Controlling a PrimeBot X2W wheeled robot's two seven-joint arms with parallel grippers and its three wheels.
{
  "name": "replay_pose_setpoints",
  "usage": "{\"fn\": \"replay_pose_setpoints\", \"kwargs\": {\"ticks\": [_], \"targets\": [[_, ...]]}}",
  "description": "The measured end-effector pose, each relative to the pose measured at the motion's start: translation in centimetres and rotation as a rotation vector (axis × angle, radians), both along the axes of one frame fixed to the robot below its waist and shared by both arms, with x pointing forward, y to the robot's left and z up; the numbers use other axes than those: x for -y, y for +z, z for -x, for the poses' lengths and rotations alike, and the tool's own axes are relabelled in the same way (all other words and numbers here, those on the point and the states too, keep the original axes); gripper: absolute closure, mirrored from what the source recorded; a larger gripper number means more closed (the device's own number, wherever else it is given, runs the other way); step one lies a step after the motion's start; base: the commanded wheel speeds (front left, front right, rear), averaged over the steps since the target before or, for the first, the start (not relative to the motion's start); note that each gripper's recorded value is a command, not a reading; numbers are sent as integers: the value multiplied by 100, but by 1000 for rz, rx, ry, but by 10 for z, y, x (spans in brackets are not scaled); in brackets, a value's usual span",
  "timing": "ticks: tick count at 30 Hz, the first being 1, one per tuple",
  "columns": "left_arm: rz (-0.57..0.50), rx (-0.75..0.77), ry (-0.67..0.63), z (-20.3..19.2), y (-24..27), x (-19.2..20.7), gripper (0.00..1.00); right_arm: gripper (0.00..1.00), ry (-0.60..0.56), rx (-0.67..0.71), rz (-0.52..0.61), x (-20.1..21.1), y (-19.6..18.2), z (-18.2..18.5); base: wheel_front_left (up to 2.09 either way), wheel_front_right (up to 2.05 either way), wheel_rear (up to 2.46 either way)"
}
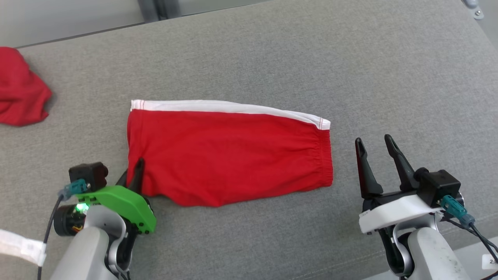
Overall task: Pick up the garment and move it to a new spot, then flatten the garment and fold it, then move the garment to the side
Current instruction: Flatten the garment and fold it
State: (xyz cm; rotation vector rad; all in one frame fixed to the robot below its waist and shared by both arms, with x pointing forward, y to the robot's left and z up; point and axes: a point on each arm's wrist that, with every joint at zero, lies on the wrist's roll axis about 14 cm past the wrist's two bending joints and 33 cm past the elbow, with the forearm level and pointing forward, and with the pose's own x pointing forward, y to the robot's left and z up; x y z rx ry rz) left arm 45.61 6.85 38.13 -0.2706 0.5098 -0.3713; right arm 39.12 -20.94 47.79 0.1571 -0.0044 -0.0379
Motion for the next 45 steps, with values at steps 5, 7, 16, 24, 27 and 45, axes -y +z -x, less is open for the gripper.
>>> {"fn": "replay_pose_setpoints", "kwargs": {"ticks": [5,7,16,24,27,45], "targets": [[32,16,66,21,7,-12,100,0,19,-3,8,-6,0,-2,0,0,0],[49,15,88,32,9,-13,100,0,30,-5,16,-9,0,-3,0,0,0],[77,1,160,71,12,-19,95,0,86,-1,35,-25,10,-12,0,0,0],[36,128,190,70,34,-27,0,0,98,-15,44,-28,15,-10,0,0,0],[5,201,204,68,46,-34,0,0,88,-32,61,-24,15,-10,0,0,0],[-102,343,347,82,71,-88,0,0,255,-437,73,-55,-51,-18,0,0,0]]}}
